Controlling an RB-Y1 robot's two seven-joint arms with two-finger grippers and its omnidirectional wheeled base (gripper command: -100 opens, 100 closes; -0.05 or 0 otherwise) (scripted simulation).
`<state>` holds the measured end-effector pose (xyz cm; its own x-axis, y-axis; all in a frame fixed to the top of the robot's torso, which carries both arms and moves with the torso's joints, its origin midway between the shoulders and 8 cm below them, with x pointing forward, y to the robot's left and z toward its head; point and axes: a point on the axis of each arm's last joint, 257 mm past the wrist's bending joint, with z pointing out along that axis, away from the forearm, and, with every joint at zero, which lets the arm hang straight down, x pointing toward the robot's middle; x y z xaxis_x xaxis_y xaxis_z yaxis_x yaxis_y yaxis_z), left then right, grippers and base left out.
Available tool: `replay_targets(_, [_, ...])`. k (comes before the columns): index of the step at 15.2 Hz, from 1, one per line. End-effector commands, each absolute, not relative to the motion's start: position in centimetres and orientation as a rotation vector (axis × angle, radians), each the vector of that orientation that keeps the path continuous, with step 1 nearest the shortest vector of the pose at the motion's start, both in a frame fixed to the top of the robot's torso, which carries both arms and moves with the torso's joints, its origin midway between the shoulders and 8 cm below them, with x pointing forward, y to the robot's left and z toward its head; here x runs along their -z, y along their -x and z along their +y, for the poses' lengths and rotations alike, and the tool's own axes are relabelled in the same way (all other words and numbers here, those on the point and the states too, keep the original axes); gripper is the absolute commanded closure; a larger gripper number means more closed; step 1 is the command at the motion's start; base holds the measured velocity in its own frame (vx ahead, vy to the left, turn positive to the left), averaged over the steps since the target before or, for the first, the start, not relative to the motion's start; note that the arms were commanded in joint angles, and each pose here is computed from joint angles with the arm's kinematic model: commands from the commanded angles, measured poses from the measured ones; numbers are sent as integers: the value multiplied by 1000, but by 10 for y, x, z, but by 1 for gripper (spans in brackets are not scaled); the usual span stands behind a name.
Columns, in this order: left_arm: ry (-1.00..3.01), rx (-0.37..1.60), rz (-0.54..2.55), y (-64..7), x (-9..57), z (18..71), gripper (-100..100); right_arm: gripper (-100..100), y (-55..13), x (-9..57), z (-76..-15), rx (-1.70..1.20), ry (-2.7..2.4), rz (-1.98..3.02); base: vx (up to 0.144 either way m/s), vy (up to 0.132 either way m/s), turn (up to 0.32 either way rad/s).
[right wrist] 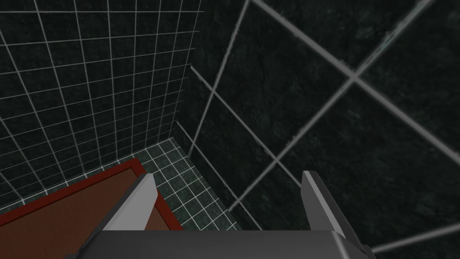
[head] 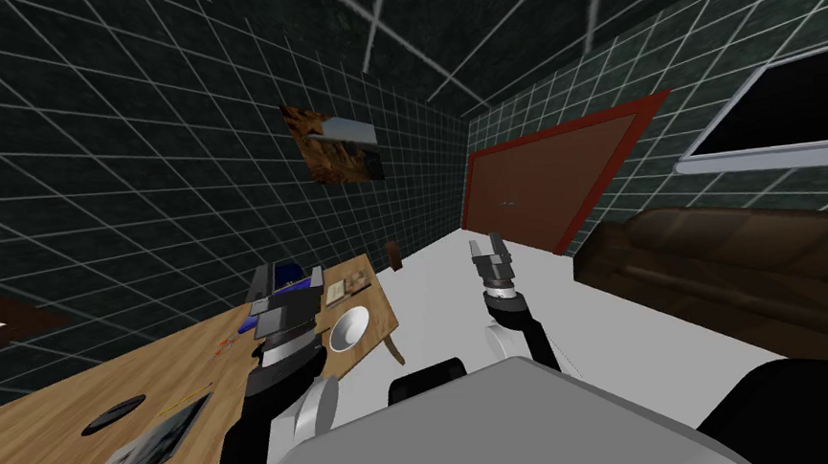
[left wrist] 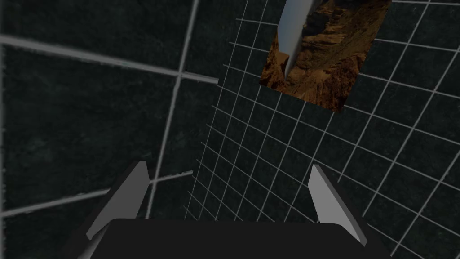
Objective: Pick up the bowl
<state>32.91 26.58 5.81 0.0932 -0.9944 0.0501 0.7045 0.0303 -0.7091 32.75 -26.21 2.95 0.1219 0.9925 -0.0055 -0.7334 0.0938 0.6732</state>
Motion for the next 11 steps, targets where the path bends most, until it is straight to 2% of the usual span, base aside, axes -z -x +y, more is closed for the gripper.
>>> replay_targets(1, [661,1412,592,-333,-53,262,-100,0,-327,-30,-262,-1375,-599,537,-1,-2,-19])
replay_targets(11, [721,1349,822,-360,-7,271,-100,0,-327,-30,-262,-1375,-599,537,-6,-6,-46])
